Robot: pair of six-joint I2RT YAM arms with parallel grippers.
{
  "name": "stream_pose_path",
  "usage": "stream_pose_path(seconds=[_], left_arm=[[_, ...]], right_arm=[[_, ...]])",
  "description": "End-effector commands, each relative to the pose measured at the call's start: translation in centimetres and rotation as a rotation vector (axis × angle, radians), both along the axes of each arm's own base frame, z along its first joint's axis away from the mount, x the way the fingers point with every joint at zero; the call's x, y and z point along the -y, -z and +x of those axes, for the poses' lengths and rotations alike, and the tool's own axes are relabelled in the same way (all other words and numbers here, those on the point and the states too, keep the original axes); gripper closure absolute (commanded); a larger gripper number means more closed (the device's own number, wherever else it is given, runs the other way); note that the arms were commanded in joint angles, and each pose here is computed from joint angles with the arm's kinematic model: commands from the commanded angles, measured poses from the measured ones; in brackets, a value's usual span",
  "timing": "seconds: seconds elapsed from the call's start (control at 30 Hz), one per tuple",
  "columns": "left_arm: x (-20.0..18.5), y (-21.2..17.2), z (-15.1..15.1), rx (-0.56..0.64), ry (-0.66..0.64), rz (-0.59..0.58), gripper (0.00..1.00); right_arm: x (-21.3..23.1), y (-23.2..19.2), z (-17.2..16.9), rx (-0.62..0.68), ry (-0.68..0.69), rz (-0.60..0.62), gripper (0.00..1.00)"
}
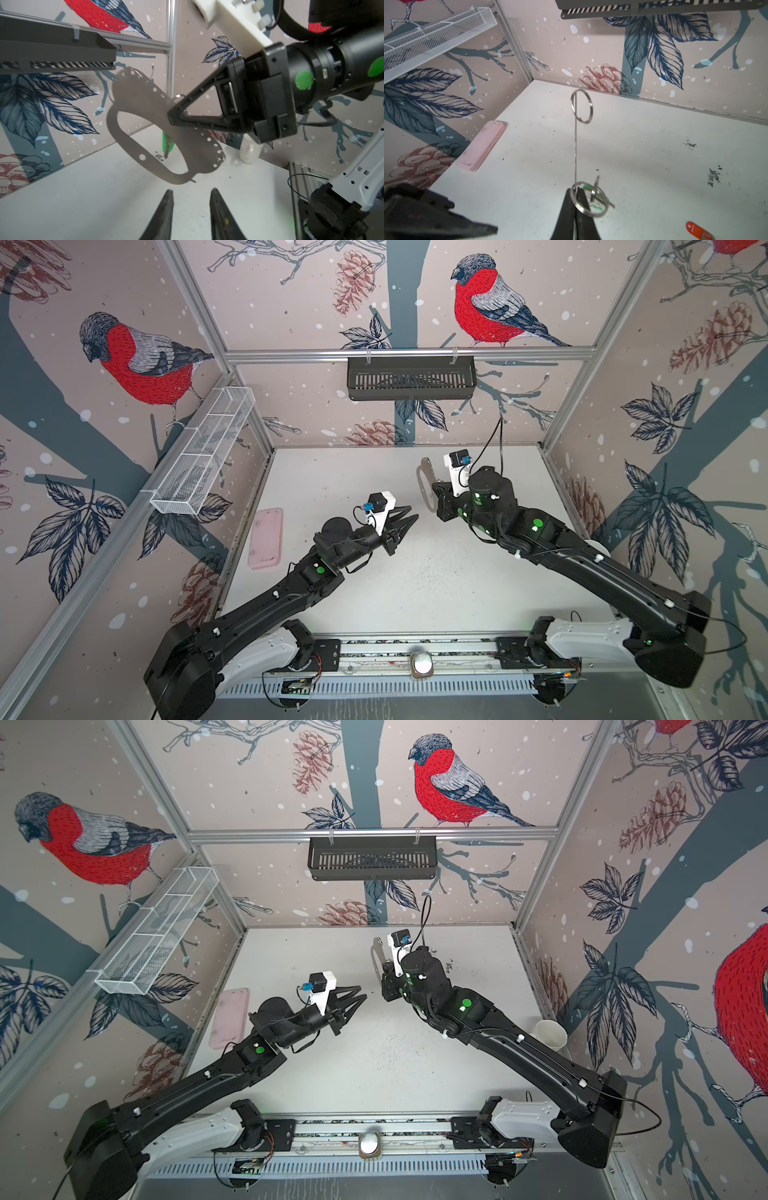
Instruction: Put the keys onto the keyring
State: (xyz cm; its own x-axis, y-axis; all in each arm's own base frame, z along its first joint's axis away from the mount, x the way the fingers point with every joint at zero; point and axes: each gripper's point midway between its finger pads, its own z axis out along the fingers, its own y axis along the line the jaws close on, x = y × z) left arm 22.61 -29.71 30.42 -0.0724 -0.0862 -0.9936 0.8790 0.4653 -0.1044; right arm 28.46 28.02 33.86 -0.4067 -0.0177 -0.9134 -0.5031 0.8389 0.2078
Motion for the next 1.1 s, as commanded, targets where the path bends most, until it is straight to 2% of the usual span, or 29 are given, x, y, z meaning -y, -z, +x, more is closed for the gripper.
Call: stream_pose_path(seconds=[0.0, 0.17, 0.57, 1.07], left_arm=[[1.5, 0.5, -1.0, -0.028, 0.07, -0.01, 0.68], [3.2, 1.1, -1.7, -0.047, 0.155, -0.014, 0.68], [5.2, 0.3, -1.5, -0.026, 0.224, -0.025, 0.66], [5.3, -2.2, -2.1, 0.08, 0.254, -0.074, 0.63]], right_arm=[[0.3, -2.1, 0.8, 0.054, 0.065, 0.094, 1.0], [0.0, -1.9, 0.8, 0.057, 0.069, 0.112, 1.0], [-0.7, -1.3, 0.7, 0.052, 0.057, 0.119, 1.0], [-1.1, -1.2, 0.5, 0.05, 0.034, 0.119, 1.0]])
